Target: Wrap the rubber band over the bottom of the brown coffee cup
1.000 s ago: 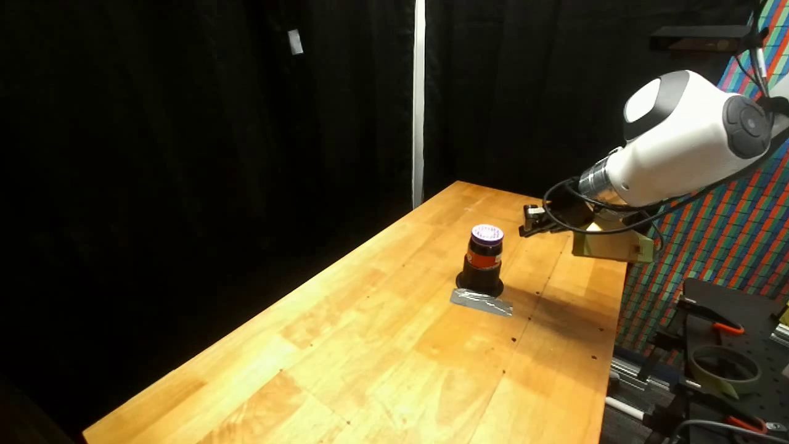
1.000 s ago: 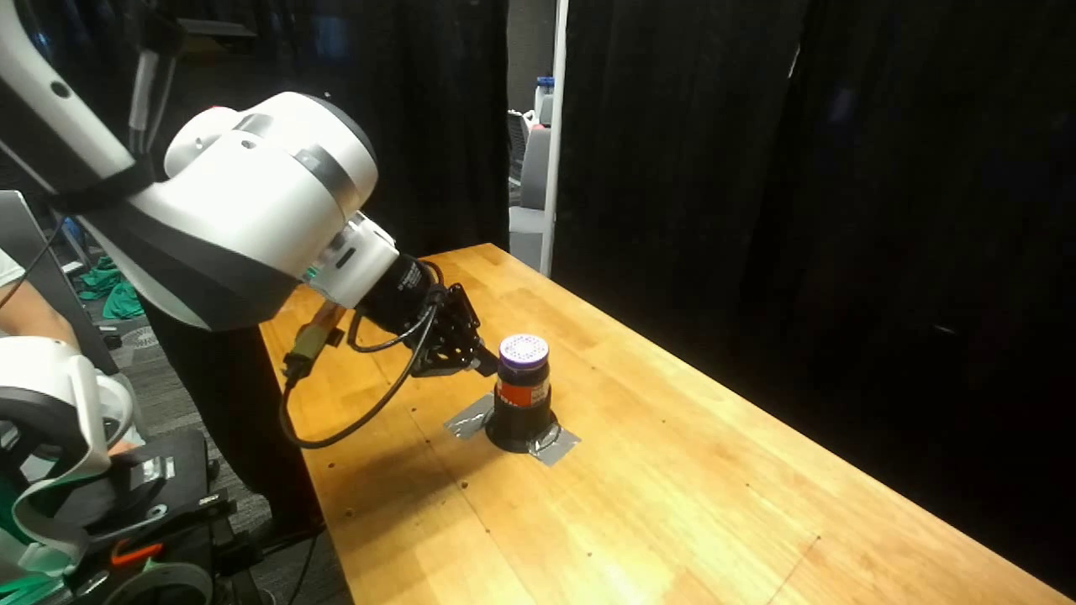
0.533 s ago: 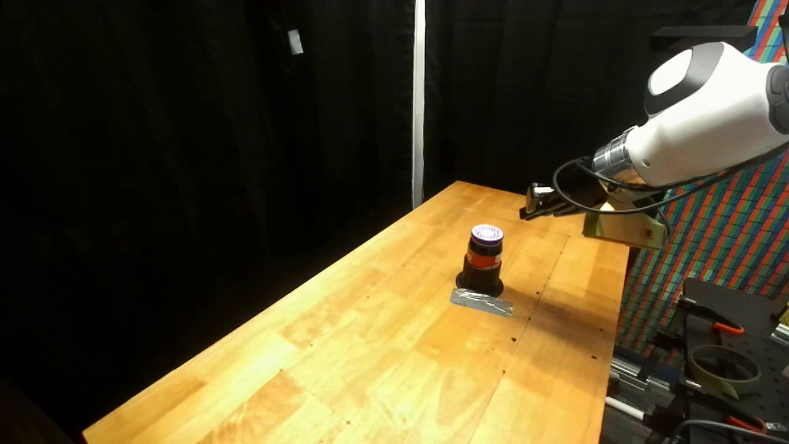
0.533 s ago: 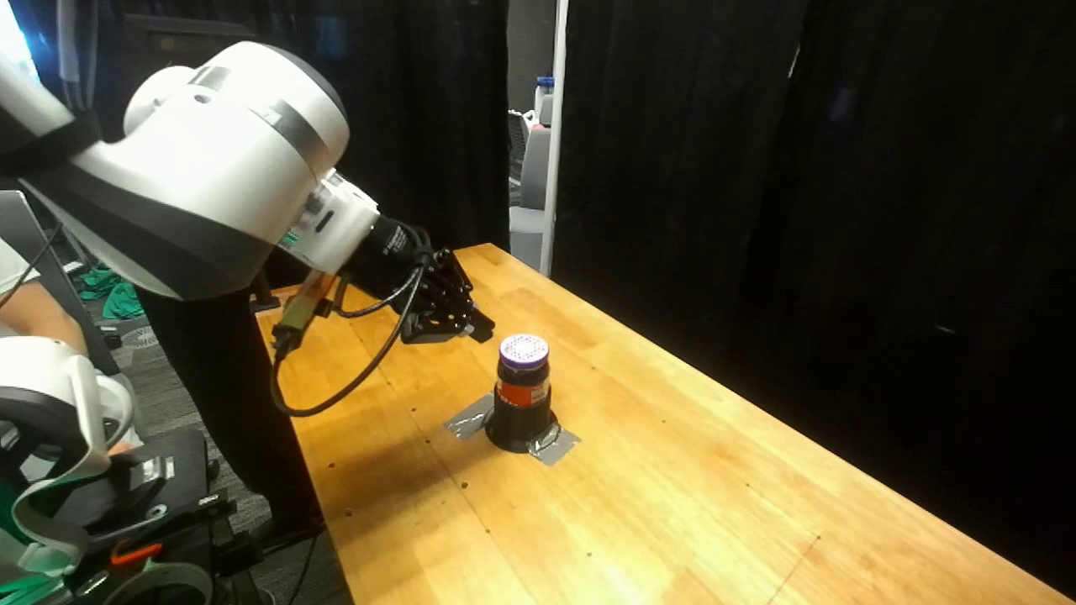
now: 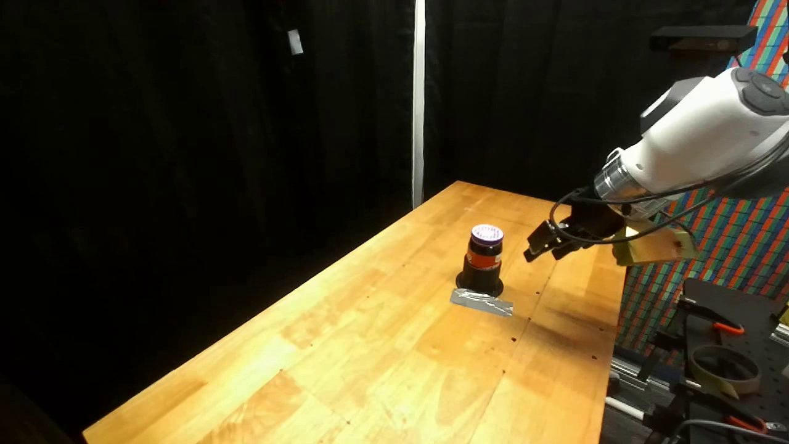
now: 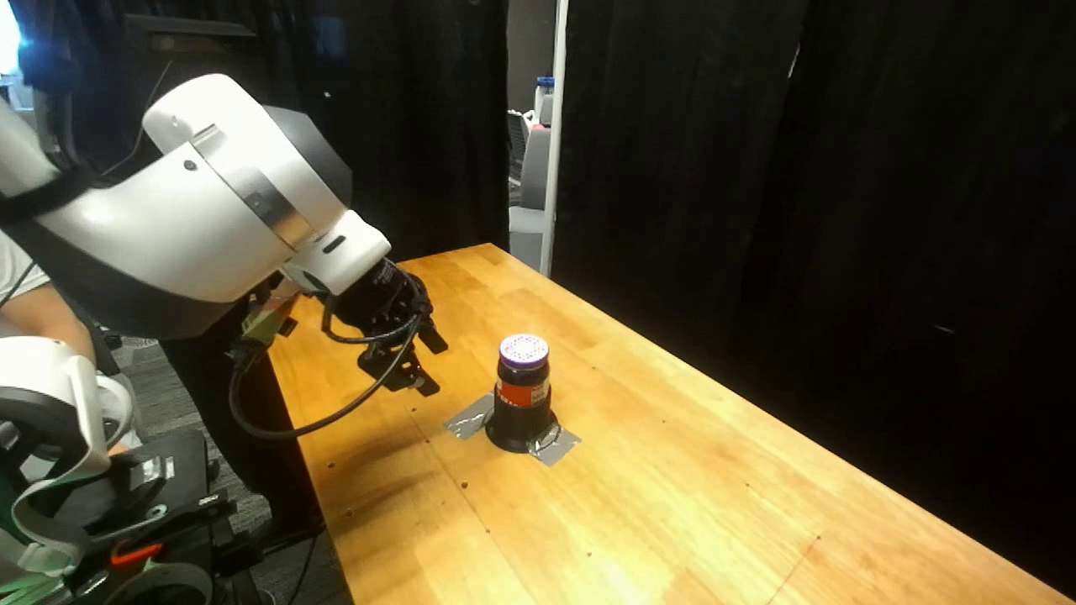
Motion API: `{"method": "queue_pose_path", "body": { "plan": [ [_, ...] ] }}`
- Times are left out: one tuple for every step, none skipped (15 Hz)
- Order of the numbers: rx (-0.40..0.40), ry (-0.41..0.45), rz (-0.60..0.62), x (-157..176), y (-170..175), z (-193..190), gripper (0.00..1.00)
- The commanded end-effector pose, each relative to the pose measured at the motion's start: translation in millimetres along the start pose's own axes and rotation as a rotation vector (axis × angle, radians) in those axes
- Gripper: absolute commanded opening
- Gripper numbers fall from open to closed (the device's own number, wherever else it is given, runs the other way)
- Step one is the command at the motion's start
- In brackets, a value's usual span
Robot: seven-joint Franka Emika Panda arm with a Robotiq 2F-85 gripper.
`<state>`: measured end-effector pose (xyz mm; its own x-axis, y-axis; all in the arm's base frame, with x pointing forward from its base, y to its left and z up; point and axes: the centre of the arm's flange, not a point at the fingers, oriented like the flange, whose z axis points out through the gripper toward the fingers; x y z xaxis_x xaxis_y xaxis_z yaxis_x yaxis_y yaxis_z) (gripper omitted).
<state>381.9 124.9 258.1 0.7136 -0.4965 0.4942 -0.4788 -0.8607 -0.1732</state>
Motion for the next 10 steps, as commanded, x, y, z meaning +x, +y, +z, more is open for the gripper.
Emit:
{"method": "queue_pose_path", "body": {
  "plan": [
    [-0.041,-0.150,-0.111,34,-41,-47,0.99],
    [-0.044,-0.181,-0.142,29,-44,-42,1.00],
    [-0.039,-0.217,-0.170,22,-47,-37,1.00],
    [-0.037,-0.252,-0.199,15,-51,-33,1.00],
    [-0.047,-0.269,-0.227,7,-54,-29,1.00],
    [-0.054,-0.286,-0.251,0,-57,-26,1.00],
    [-0.064,-0.298,-0.262,-6,-60,-24,1.00],
    [-0.070,-0.319,-0.285,-11,-63,-22,1.00],
    [-0.086,-0.340,-0.276,-14,-67,-22,1.00],
    [-0.064,-0.298,-0.245,-62,-41,28,1.00]
  ]
}}
